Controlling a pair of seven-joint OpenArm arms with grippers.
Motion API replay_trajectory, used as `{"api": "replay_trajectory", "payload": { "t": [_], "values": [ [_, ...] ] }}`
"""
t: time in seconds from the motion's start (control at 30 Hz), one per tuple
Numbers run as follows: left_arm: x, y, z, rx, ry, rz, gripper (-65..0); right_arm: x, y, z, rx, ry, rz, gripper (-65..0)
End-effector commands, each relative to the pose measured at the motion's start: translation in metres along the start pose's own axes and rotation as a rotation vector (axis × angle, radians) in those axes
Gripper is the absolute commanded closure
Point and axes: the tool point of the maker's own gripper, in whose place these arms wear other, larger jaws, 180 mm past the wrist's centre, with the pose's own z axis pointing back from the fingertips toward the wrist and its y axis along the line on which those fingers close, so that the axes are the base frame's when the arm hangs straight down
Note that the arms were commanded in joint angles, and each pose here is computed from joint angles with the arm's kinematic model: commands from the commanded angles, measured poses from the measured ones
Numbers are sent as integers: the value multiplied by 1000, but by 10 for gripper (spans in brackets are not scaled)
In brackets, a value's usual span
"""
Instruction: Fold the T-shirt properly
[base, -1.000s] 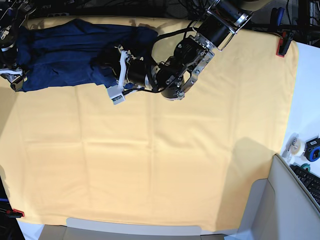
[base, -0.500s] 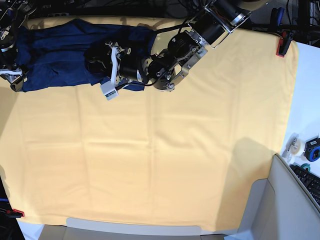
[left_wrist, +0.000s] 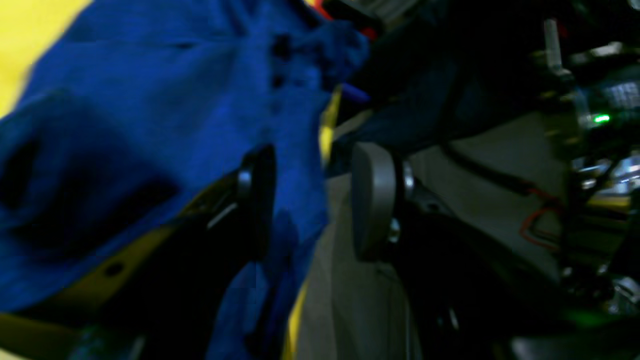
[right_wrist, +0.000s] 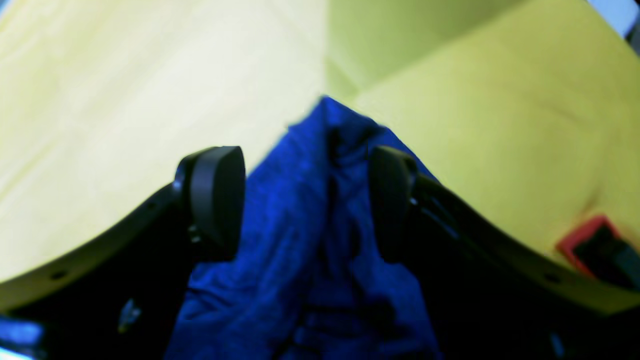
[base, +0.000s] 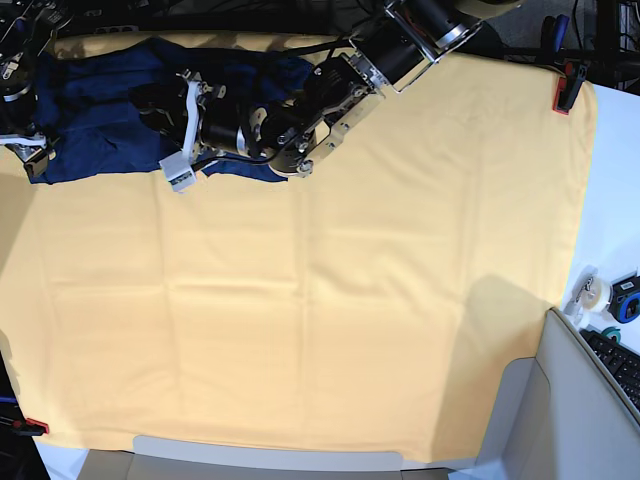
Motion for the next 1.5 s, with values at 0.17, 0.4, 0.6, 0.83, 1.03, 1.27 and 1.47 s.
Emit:
{"api": "replay_trajectory", "payload": {
  "t": [0.17, 0.4, 0.6, 0.83, 1.03, 1.27, 1.47],
  "values": [
    [59, -42, 20, -63, -125, -188, -221, 16, 3, 2, 12, -49, 20, -383],
    [63, 14, 86, 190, -44, -209, 0, 16, 4, 2, 15, -52, 18, -383],
    [23, 45, 108, 298, 28, -112, -1, 19, 6, 1, 20, -60, 16, -383],
    [-20, 65, 109, 414, 126, -129, -1, 22, 8, 0, 23, -67, 14, -383],
    [-33, 71, 104, 465, 160, -158, -2, 19, 10, -1, 28, -59, 18, -383],
    [-21, 59, 86, 434, 129, -170, -3, 6, 20, -4, 52, -28, 17, -383],
    [-18, 48, 67, 390, 125, -185, -4, 6, 21, -4, 54, -29, 13, -383]
  ]
}}
